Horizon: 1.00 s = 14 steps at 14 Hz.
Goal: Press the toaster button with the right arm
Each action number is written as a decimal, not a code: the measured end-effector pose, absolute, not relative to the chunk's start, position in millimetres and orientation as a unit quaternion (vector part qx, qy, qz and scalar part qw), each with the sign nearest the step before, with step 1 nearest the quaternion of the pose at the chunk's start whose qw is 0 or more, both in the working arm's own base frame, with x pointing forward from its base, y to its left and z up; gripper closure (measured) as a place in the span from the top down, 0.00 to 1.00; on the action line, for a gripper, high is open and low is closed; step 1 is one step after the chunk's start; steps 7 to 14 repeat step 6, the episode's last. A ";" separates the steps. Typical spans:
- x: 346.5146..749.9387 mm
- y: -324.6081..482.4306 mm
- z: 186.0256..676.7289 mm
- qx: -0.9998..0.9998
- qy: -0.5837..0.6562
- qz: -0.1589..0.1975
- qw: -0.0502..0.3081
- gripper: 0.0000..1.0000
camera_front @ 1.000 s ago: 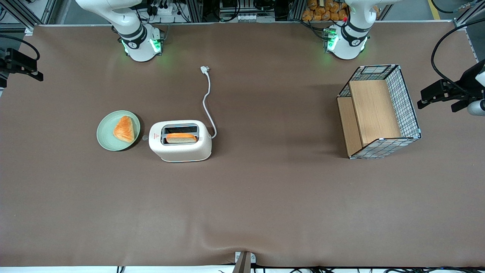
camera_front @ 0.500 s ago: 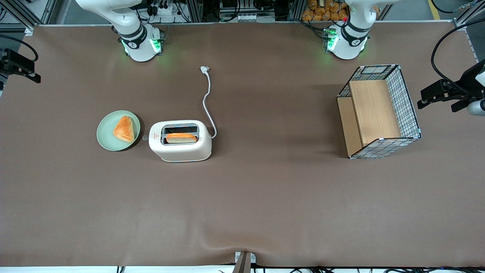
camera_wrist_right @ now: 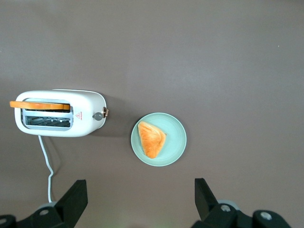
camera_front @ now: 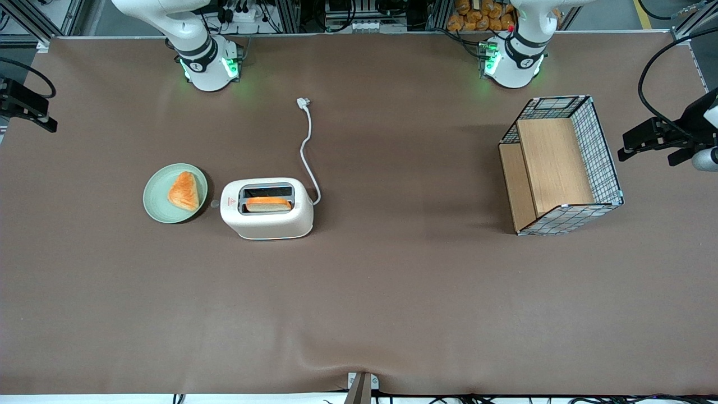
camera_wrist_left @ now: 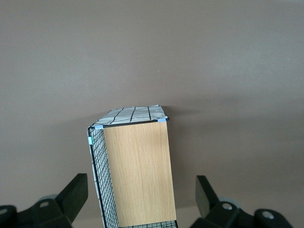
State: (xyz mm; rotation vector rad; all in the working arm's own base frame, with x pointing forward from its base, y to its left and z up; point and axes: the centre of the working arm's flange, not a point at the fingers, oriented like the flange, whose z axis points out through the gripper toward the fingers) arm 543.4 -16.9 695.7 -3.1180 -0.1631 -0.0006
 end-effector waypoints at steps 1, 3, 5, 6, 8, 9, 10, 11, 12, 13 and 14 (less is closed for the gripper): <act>543.5 -13.8 695.7 -0.999 -0.050 0.000 0.010 1.00; 543.6 -12.7 695.7 -0.999 -0.048 0.000 0.010 1.00; 543.6 -13.5 695.7 -0.999 -0.047 0.000 0.010 1.00; 543.5 -13.7 695.7 -0.999 -0.047 0.000 0.009 1.00; 543.5 -13.7 695.7 -0.999 -0.047 0.000 0.009 1.00; 543.5 -13.7 695.7 -0.999 -0.047 0.000 0.009 1.00; 543.5 -13.7 695.7 -0.999 -0.047 0.000 0.009 1.00; 543.5 -13.7 695.7 -0.999 -0.047 0.000 0.009 1.00; 543.5 -13.7 695.7 -0.999 -0.047 0.000 0.009 1.00; 543.5 -13.7 695.7 -0.999 -0.047 0.000 0.009 1.00; 543.5 -13.7 695.7 -0.999 -0.047 0.000 0.009 1.00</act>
